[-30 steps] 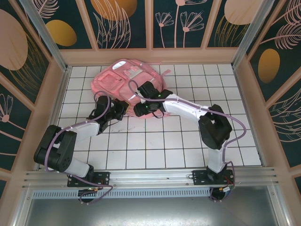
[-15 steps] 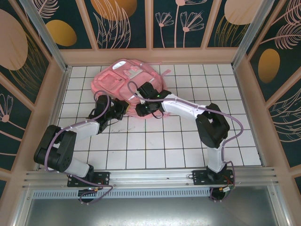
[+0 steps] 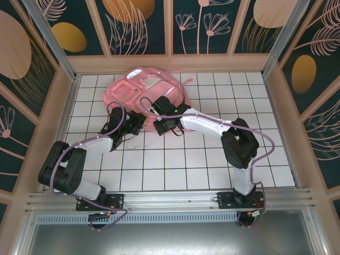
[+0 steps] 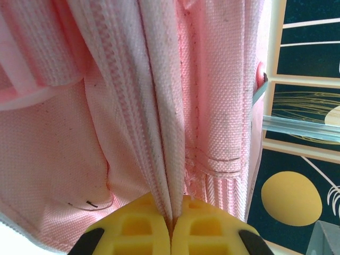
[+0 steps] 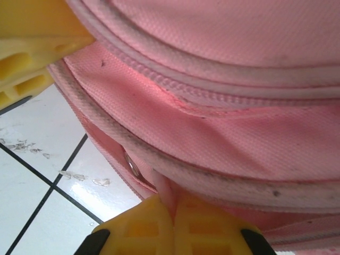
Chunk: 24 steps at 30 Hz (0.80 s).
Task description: Pack the student bag
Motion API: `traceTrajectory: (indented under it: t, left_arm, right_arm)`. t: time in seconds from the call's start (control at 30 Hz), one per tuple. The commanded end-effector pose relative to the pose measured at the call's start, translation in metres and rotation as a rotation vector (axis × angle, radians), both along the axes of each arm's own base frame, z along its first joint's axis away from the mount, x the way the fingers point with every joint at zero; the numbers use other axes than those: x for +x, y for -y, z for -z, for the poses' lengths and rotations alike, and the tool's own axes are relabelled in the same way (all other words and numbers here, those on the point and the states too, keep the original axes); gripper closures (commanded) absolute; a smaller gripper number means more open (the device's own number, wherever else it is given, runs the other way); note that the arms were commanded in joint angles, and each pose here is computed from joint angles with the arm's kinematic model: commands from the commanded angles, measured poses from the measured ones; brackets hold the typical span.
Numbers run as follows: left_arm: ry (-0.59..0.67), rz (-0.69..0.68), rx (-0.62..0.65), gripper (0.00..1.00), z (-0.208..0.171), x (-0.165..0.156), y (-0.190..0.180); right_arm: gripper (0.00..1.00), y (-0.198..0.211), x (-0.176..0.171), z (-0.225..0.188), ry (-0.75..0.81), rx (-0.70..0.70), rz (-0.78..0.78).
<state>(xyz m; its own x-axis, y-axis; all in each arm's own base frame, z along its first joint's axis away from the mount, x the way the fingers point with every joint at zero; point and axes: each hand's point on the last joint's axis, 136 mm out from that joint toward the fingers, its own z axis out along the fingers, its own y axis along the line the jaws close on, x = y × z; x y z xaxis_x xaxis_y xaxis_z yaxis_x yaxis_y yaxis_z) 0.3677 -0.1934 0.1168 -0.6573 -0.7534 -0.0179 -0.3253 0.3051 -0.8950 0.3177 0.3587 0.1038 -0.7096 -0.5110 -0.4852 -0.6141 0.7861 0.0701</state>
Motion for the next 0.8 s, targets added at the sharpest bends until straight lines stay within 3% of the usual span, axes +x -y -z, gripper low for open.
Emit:
traceTrajectory:
  t: [0.0, 0.33, 0.43, 0.47, 0.6, 0.77]
  left_arm:
    - [0.064, -0.022, 0.035, 1.0, -0.014, 0.005, -0.009]
    - [0.06, -0.035, 0.078, 1.0, -0.009, -0.002, -0.016]
    - [0.072, -0.028, 0.074, 1.0, -0.013, -0.002, -0.015]
    - [0.083, -0.014, 0.069, 1.0, -0.016, -0.001, -0.013]
    - [0.107, 0.029, 0.03, 1.0, -0.029, 0.0, -0.003]
    - [0.133, 0.053, -0.057, 1.0, -0.048, 0.003, 0.007]
  right_arm:
    - [1.0, 0.07, 0.035, -0.017, 0.107, -0.137, 0.203]
    - [1.0, 0.106, 0.066, -0.036, 0.12, -0.099, 0.32]
    - [1.0, 0.089, 0.058, -0.033, 0.092, -0.072, 0.227]
    - [0.98, 0.076, 0.049, -0.034, 0.074, -0.034, 0.165]
    - [0.71, 0.032, 0.012, -0.041, -0.015, 0.142, -0.023]
    - [0.62, 0.004, -0.007, -0.039, -0.066, 0.215, -0.093]
